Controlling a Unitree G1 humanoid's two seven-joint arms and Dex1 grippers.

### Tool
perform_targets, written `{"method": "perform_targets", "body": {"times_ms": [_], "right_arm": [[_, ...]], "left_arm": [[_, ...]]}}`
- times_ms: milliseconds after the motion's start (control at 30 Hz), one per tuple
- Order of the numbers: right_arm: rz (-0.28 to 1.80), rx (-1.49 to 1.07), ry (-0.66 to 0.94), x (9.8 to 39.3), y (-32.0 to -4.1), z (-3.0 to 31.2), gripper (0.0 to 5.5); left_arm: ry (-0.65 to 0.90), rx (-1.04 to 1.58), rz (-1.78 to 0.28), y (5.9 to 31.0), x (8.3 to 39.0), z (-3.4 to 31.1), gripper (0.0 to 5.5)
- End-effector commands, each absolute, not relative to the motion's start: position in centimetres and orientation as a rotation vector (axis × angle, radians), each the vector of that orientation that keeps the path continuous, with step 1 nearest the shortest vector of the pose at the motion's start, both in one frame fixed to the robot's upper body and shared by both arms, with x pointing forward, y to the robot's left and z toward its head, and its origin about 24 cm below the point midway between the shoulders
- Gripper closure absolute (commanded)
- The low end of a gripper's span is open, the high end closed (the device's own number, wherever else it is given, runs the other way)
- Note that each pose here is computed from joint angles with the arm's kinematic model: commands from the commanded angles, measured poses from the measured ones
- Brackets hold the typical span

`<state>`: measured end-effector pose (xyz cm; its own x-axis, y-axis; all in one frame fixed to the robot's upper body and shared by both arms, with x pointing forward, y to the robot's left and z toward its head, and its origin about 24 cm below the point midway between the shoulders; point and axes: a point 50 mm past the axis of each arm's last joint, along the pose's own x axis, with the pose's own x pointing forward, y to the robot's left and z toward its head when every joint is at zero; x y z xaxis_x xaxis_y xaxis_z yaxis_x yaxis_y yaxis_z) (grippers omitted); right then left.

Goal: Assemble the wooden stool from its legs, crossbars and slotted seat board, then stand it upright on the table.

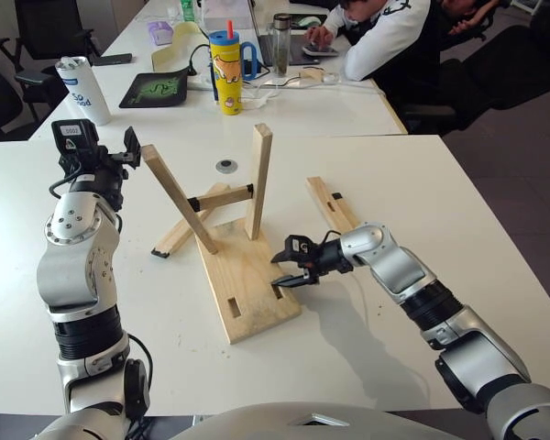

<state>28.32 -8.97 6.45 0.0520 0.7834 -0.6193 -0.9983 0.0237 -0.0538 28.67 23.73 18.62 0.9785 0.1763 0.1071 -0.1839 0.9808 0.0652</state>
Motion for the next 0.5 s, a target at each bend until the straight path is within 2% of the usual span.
{"method": "perform_targets", "body": {"times_ms": [33,200,367,500], "right_arm": [[1.372,-0.581,0.74,27.2,-10.7,2.6,2.94],[1.253,-0.61,0.797,28.4,-11.9,1.8,2.94],[1.036,-0.577,0.864,29.8,-14.0,0.2,2.94],[0.884,-0.545,0.848,31.0,-15.3,-0.1,2.94]], "left_arm": [[-0.105,0.072,0.179,23.6,28.7,18.8,1.53],[-0.104,0.068,0.189,23.7,28.5,18.7,1.53],[-0.104,0.065,0.196,23.7,28.4,18.6,1.53],[-0.097,0.064,0.2,23.8,28.4,18.4,1.53]]}}
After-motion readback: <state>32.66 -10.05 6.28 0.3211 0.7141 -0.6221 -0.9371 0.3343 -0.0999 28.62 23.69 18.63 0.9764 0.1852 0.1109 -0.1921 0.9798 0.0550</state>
